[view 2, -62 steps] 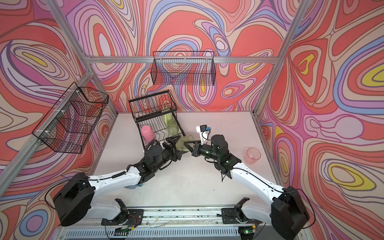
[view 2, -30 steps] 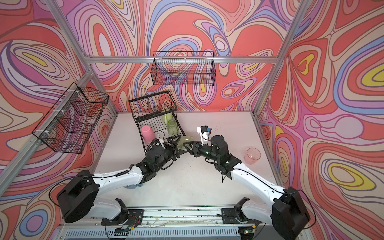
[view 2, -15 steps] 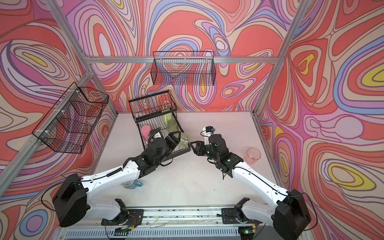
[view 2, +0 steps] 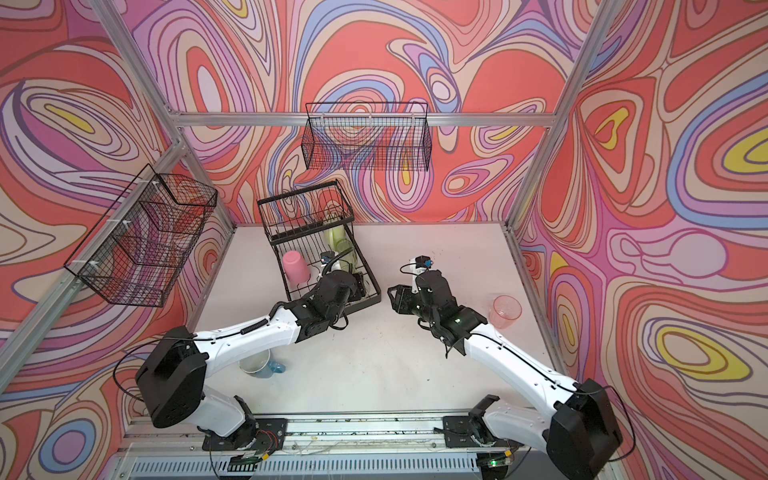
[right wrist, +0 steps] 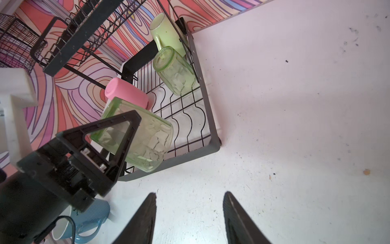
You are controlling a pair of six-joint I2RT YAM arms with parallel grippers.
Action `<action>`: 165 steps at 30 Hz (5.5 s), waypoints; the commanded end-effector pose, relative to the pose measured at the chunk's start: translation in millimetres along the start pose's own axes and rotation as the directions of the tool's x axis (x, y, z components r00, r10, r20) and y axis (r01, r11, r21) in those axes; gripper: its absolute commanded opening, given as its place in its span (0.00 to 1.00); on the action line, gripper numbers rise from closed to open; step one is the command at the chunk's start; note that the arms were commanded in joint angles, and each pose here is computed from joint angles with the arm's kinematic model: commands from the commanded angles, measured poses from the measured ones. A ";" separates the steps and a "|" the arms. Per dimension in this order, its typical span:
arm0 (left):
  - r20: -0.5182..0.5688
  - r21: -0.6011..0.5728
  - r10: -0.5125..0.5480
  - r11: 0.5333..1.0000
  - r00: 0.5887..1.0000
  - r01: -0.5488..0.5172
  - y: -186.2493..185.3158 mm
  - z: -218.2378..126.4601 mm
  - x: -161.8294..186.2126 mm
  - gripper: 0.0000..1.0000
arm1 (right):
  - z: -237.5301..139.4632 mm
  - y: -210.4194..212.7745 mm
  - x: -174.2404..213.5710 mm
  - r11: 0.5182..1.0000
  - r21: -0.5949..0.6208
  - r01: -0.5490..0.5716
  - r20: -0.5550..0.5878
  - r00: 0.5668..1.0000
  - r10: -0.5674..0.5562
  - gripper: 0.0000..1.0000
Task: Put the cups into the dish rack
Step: 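Open and draw back the right gripper while the left gripper carries the glass rackward, then lower the green glass into the rack beside the first glass with the left gripper, then open the left gripper and lift it away from the rack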
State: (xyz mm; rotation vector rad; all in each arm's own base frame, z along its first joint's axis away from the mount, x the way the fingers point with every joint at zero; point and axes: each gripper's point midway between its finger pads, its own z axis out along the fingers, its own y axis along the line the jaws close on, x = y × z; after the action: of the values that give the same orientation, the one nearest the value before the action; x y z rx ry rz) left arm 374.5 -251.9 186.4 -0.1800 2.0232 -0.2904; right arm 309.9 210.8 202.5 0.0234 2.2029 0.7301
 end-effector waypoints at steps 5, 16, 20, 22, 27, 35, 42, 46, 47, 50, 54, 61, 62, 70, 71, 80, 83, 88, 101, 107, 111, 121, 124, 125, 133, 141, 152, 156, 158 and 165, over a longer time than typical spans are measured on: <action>0.100 -0.069 0.191 0.980 0.977 -0.185 -3.8 12.7 -17.7 0.62 | -0.5 -11.9 -5.8 0.997 0.070 0.011 0.009 1.000 -0.011 0.54; 0.187 -0.120 0.275 0.959 0.943 -0.256 -4.4 37.9 -11.7 0.62 | -9.2 -31.9 -12.2 0.994 0.107 -0.027 0.040 0.999 0.023 0.55; 0.194 -0.126 0.260 0.963 0.946 -0.239 -0.7 50.4 -7.7 0.62 | -12.2 -39.5 -15.3 0.992 0.122 -0.038 0.048 0.998 0.032 0.56; 0.195 -0.129 0.256 0.964 0.947 -0.234 0.4 56.4 -5.7 0.63 | -14.2 -42.8 -17.4 0.991 0.129 -0.041 0.052 0.998 0.035 0.57; 0.174 -0.150 0.240 0.965 0.955 -0.215 10.9 75.1 1.3 0.63 | -18.2 -49.4 -20.8 0.989 0.142 -0.044 0.063 0.997 0.036 0.59; 0.157 -0.164 0.224 0.966 0.962 -0.198 21.9 95.1 5.3 0.63 | -13.7 -54.3 -23.8 0.988 0.148 -0.038 0.067 0.997 0.028 0.60; 0.150 -0.158 0.198 0.972 0.969 -0.174 25.1 107.7 7.6 0.64 | -8.2 -56.9 -26.1 0.988 0.153 -0.033 0.067 0.998 0.023 0.61; 0.150 -0.151 0.182 0.976 0.972 -0.159 22.1 114.0 8.2 0.64 | -7.8 -61.2 -27.1 0.986 0.166 -0.030 0.065 0.998 0.019 0.61; 0.149 -0.151 0.177 0.976 0.973 -0.154 21.4 115.3 8.4 0.64 | -7.5 -61.8 -27.0 0.986 0.166 -0.031 0.062 0.998 0.021 0.61; 0.147 -0.143 0.157 0.980 0.977 -0.136 19.0 118.6 8.5 0.63 | -7.4 -64.2 -25.8 0.985 0.169 -0.035 0.057 0.998 0.025 0.61; 0.136 -0.137 0.150 0.982 0.979 -0.132 15.1 123.8 10.0 0.63 | -7.4 -67.2 -25.0 0.984 0.174 -0.034 0.054 0.998 0.025 0.61; 0.116 -0.138 0.137 0.983 0.984 -0.121 16.0 131.8 15.9 0.65 | -10.9 -69.9 -23.9 0.983 0.182 -0.032 0.054 0.998 0.023 0.61; 0.114 -0.140 0.134 0.983 0.984 -0.117 17.1 132.3 16.3 0.66 | -12.0 -70.8 -24.1 0.982 0.185 -0.032 0.057 0.998 0.022 0.61; 0.098 -0.132 0.117 0.986 0.988 -0.103 18.7 130.6 21.1 0.76 | -16.6 -74.8 -20.2 0.981 0.193 -0.037 0.050 0.998 0.028 0.62; 0.097 -0.128 0.115 0.986 0.989 -0.103 18.5 130.0 21.1 0.77 | -17.6 -74.8 -20.0 0.980 0.193 -0.037 0.050 0.998 0.028 0.62; 0.107 -0.108 0.104 0.990 0.989 -0.093 20.0 117.4 15.2 0.93 | -27.8 -72.2 -20.5 0.982 0.186 -0.040 0.054 0.998 0.030 0.64; 0.105 -0.101 0.097 0.991 0.990 -0.087 21.0 112.1 13.6 0.97 | -31.9 -70.3 -22.1 0.982 0.183 -0.042 0.058 0.998 0.032 0.64; 0.091 -0.060 0.091 0.995 0.992 -0.086 16.3 100.0 7.5 1.00 | -39.2 -68.7 -25.7 0.980 0.191 -0.046 0.066 0.997 0.034 0.67; -0.023 0.088 0.143 0.986 0.989 -0.141 -5.4 59.0 5.8 1.00 | -44.7 -76.0 -26.8 0.963 0.250 -0.096 0.057 0.995 0.084 0.66; -0.029 0.152 0.216 0.966 0.976 -0.210 -18.1 24.8 12.6 0.97 | -47.2 -84.5 -20.9 0.940 0.314 -0.132 0.023 0.991 0.131 0.62; -0.021 0.205 0.249 0.949 0.968 -0.240 -27.0 1.1 16.7 0.97 | -47.3 -83.7 -18.0 0.939 0.310 -0.146 0.009 0.989 0.151 0.62; -0.049 0.264 0.266 0.933 0.963 -0.244 -48.0 -49.5 38.7 0.94 | -57.6 -76.9 -23.5 0.947 0.284 -0.149 0.032 0.989 0.146 0.61; -0.065 0.256 0.270 0.935 0.961 -0.245 -53.3 -63.4 45.7 0.94 | -56.8 -74.9 -22.2 0.952 0.273 -0.137 0.024 0.990 0.136 0.60; -0.073 0.254 0.267 0.937 0.961 -0.241 -54.6 -67.7 46.8 0.93 | -57.0 -74.1 -22.4 0.954 0.267 -0.132 0.024 0.991 0.131 0.59; -0.120 0.171 0.270 0.953 0.955 -0.248 -35.0 -104.5 35.5 0.92 | -53.5 -72.9 -17.7 0.971 0.230 -0.059 0.020 0.998 0.056 0.59; -0.191 0.081 0.250 0.968 0.949 -0.239 14.4 -133.9 32.2 0.92 | -40.8 -62.2 -17.6 0.991 0.137 -0.005 0.040 0.999 -0.001 0.60; -0.194 -0.047 0.244 0.965 0.950 -0.257 64.4 -160.5 14.9 0.92 | -20.2 -32.9 -10.6 0.991 0.032 0.128 0.043 0.991 -0.129 0.59; -0.179 -0.070 0.251 0.961 0.951 -0.267 71.1 -164.7 6.7 0.93 | -14.3 -13.5 0.9 0.974 0.028 0.223 0.036 0.974 -0.224 0.59; -0.182 -0.082 0.254 0.959 0.950 -0.272 72.8 -166.3 2.5 0.93 | -11.9 -3.9 6.1 0.965 0.017 0.261 0.034 0.965 -0.262 0.59; -0.234 -0.123 0.184 0.969 0.955 -0.216 93.2 -161.6 -2.8 0.93 | -10.2 15.7 15.8 0.947 -0.033 0.321 0.052 0.946 -0.319 0.59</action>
State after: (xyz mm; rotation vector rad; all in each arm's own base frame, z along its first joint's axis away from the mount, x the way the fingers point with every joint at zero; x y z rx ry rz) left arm 233.4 -157.4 231.6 0.0165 2.2294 -0.0482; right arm 288.2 218.5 203.7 -0.2926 2.1177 0.6102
